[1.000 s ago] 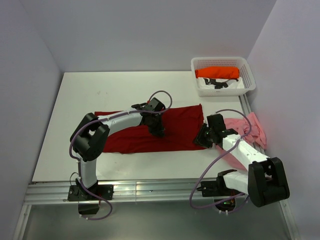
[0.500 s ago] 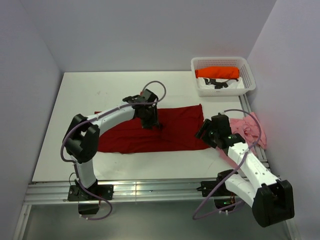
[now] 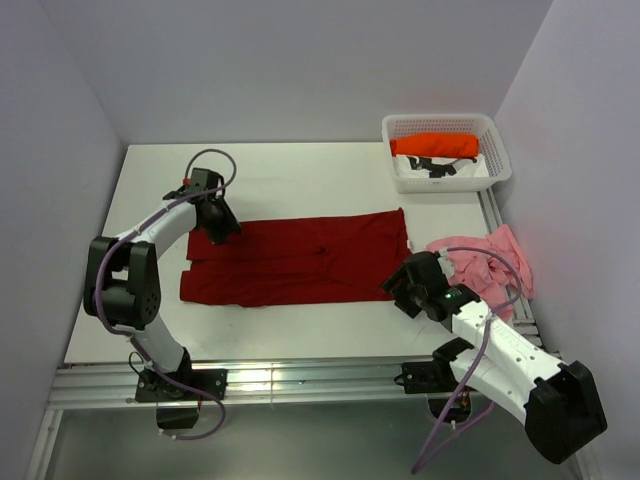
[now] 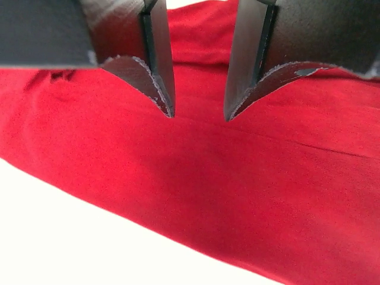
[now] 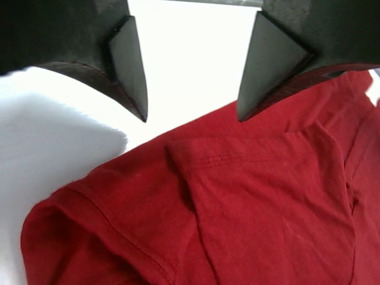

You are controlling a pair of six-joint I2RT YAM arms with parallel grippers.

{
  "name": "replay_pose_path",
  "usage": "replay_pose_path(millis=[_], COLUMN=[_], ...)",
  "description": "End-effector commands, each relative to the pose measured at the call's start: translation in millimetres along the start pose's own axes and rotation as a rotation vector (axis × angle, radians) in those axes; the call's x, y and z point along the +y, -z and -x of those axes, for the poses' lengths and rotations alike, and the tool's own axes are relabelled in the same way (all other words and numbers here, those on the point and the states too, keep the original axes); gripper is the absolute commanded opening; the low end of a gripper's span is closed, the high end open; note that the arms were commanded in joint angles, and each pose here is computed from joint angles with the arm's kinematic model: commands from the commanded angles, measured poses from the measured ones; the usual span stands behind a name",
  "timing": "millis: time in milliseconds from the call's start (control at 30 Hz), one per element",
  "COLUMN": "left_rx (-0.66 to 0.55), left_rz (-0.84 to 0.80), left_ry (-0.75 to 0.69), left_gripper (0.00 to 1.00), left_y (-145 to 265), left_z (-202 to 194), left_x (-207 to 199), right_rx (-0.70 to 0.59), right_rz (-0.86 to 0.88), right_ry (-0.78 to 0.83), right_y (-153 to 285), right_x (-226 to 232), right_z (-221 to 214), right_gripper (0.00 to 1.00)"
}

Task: Roll the t-shirts
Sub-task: Fold the tshirt

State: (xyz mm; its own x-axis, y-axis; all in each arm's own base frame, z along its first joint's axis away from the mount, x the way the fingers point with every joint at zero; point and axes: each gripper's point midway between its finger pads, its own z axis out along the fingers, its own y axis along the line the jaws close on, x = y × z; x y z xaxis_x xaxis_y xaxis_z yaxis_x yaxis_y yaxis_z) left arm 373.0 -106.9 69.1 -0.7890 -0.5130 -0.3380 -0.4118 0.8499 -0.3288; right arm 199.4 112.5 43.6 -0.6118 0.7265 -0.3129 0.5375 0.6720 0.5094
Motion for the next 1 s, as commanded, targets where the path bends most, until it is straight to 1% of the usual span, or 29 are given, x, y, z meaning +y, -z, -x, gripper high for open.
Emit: replay_pose_path(millis=[0, 133, 333, 400, 433, 467, 533, 567, 600, 633, 667, 700, 733, 833, 900, 933, 967], left_rx=[-0.07, -0.063, -0.06, -0.053, -0.049, -0.042, -0.015, -0.019, -0.001, -0.016, -0.018, -0.012, -0.025, -0.028, -0.023, -0.023, -0.024], left_rz=[-0.067, -0.031, -0.011, 0.011, 0.022, 0.027, 0.01, 0.013, 0.01, -0.006, -0.007, -0.002, -0.003, 0.024, 0.05, 0.054, 0.057], left_ry=[0.016, 0.086, 0.14, 0.15, 0.164, 0.174, 0.19, 0.229, 0.243, 0.272, 0.287, 0.303, 0.326, 0.344, 0.35, 0.356, 0.361], left_gripper=[0.43, 0.4, 0.39, 0.38, 0.36, 0.36, 0.35, 0.35, 0.35, 0.35, 0.35, 0.35, 0.35, 0.34, 0.35, 0.34, 0.34], left_y=[2, -13, -29, -34, -36, -38, -43, -43, -45, -45, -45, -45, -45, -45, -46, -47, -46], left_z=[25, 31, 29, 26, 26, 24, 14, 16, 6, 9, 8, 1, 3, -5, -11, -12, -13], left_x=[2, 30, 49, 57, 63, 66, 69, 78, 83, 86, 89, 96, 100, 112, 118, 122, 124], right_rx=[-0.086, -0.088, -0.058, -0.065, -0.074, -0.082, -0.096, -0.11, -0.114, -0.124, -0.124, -0.129, -0.129, -0.122, -0.121, -0.119, -0.119], right_rz=[-0.006, -0.017, -0.078, -0.076, -0.088, -0.086, -0.084, -0.1, -0.102, -0.094, -0.105, -0.097, -0.097, -0.089, -0.087, -0.085, -0.08], right_ry=[-0.122, -0.121, -0.122, -0.13, -0.128, -0.129, -0.124, -0.119, -0.109, -0.11, -0.104, -0.093, -0.09, -0.054, -0.032, -0.024, -0.017], right_y=[-8, -16, -36, -40, -42, -43, -43, -45, -46, -45, -47, -47, -48, -52, -56, -58, -60], right_x=[7, 11, 4, 5, 3, 6, 13, 12, 14, 22, 22, 28, 31, 41, 50, 53, 58], right_z=[13, 14, 6, 7, 9, 11, 16, 19, 21, 26, 26, 29, 30, 32, 35, 35, 37], right_gripper=[0.67, 0.65, 0.65, 0.61, 0.6, 0.54, 0.48, 0.43, 0.4, 0.38, 0.33, 0.3, 0.26, 0.2, 0.18, 0.15, 0.15])
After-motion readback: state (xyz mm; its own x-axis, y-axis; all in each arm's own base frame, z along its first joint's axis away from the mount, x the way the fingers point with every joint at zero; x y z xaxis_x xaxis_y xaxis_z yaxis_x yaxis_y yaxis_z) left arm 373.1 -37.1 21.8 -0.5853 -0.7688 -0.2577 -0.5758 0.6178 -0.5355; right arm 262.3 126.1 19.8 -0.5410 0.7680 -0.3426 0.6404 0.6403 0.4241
